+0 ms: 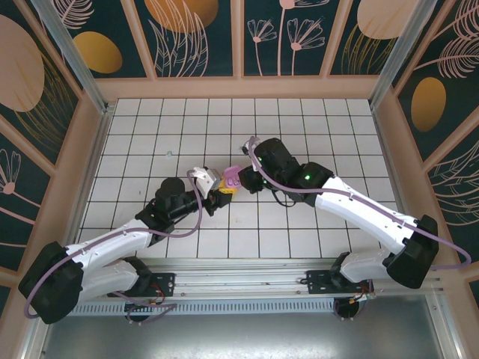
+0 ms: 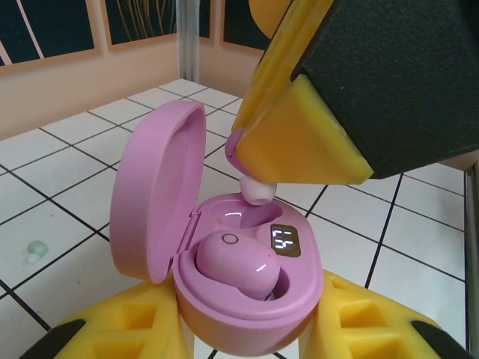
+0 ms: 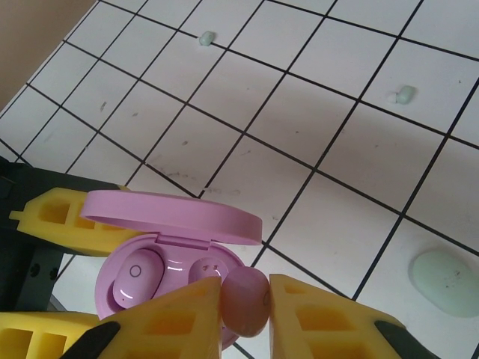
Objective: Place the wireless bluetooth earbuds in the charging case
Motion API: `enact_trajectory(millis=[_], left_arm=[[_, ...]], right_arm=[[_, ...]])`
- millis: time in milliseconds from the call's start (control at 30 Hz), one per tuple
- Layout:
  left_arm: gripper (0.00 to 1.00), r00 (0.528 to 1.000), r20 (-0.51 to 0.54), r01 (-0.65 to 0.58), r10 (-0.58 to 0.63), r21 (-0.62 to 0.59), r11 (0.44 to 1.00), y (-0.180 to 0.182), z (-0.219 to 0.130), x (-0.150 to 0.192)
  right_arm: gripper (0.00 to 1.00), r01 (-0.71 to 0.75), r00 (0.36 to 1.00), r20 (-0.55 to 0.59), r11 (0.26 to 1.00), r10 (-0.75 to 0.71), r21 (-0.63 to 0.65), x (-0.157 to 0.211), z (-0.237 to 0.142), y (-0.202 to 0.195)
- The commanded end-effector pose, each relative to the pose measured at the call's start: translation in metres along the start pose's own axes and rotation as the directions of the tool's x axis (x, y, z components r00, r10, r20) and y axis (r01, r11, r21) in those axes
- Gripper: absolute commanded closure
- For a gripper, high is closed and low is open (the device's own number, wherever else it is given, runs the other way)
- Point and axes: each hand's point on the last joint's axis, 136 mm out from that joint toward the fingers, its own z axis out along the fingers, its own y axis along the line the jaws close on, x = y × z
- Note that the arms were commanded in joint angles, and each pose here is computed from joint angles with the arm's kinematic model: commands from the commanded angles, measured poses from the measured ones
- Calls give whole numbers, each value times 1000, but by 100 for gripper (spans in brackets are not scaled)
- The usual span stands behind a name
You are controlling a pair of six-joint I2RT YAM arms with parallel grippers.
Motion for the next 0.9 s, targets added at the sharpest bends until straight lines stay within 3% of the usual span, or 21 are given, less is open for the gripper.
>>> enact_trajectory(millis=[0, 867], left_arm=[[94, 996, 79, -33, 31, 24, 999, -7, -2, -28], [94, 997, 72, -37, 35, 23, 999, -7, 2, -27]], right_arm=[[79, 33, 999, -9, 999, -33, -10, -2, -2, 4], [72, 60, 993, -97, 996, -67, -71, 14, 8, 17]])
